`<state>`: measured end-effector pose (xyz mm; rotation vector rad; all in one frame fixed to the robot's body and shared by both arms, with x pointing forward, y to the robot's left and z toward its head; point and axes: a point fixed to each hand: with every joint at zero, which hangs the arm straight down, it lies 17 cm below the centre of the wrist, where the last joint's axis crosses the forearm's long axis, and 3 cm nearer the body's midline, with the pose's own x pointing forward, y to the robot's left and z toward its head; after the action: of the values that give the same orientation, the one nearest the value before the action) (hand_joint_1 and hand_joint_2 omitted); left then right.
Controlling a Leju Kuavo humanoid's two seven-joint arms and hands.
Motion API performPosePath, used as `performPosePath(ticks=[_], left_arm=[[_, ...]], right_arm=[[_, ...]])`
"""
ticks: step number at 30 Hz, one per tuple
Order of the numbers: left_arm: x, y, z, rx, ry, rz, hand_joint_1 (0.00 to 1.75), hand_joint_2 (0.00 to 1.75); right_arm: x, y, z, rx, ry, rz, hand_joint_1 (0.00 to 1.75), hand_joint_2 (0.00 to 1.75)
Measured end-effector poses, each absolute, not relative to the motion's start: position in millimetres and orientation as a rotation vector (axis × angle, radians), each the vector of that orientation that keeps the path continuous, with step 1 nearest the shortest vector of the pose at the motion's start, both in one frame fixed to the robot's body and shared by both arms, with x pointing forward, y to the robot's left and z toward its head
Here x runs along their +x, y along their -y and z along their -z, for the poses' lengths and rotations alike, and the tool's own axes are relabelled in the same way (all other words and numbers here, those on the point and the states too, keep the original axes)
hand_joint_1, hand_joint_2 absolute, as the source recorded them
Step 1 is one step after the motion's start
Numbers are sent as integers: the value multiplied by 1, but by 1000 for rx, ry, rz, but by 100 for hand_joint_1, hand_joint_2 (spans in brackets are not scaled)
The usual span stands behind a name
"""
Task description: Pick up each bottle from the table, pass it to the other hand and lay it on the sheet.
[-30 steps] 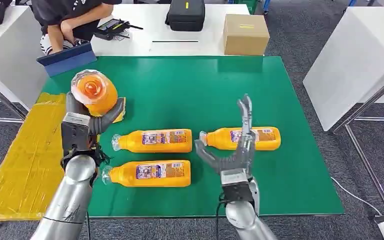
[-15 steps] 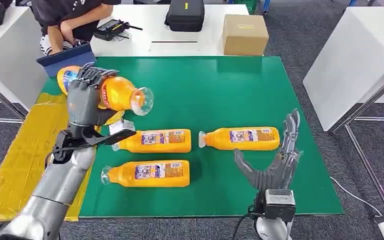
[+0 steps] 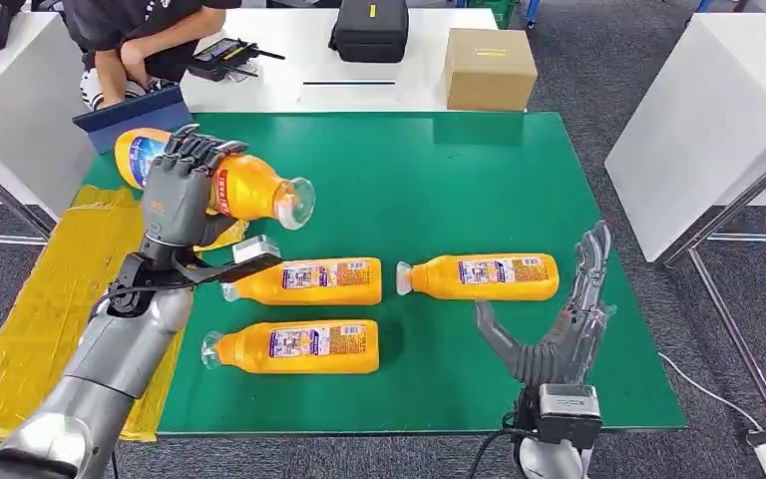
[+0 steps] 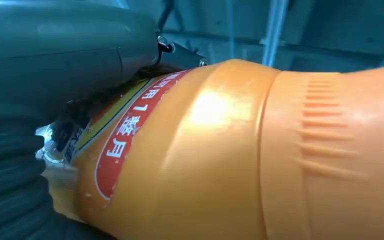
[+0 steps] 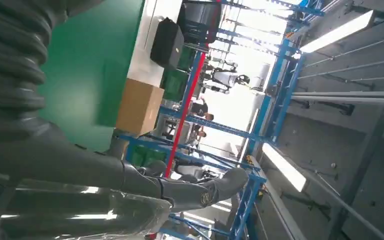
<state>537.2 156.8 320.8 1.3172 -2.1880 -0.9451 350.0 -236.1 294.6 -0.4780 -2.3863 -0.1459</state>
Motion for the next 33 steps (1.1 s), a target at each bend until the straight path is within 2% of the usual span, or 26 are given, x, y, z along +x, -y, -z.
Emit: performPosePath(ticks=[8, 15, 16, 21, 33], left_arm=[[539, -157, -319, 1377, 2167, 990, 175, 175], [555, -166, -294, 1542, 2038, 1185, 175, 175], [563, -180, -277, 1655, 1922, 1285, 175, 175], [572, -202, -255, 1667, 1806, 1354, 175, 175], [586, -266, -228, 1667, 1600, 1376, 175, 175]], right_arm=[[348, 238, -294, -484, 2387, 145, 0, 175], [344, 247, -294, -511, 2387, 137, 0, 175], [344, 249, -293, -504, 2384, 145, 0, 175], [343, 247, -294, -514, 2393, 132, 0, 175], [337, 265, -287, -658, 2359, 78, 0, 175]])
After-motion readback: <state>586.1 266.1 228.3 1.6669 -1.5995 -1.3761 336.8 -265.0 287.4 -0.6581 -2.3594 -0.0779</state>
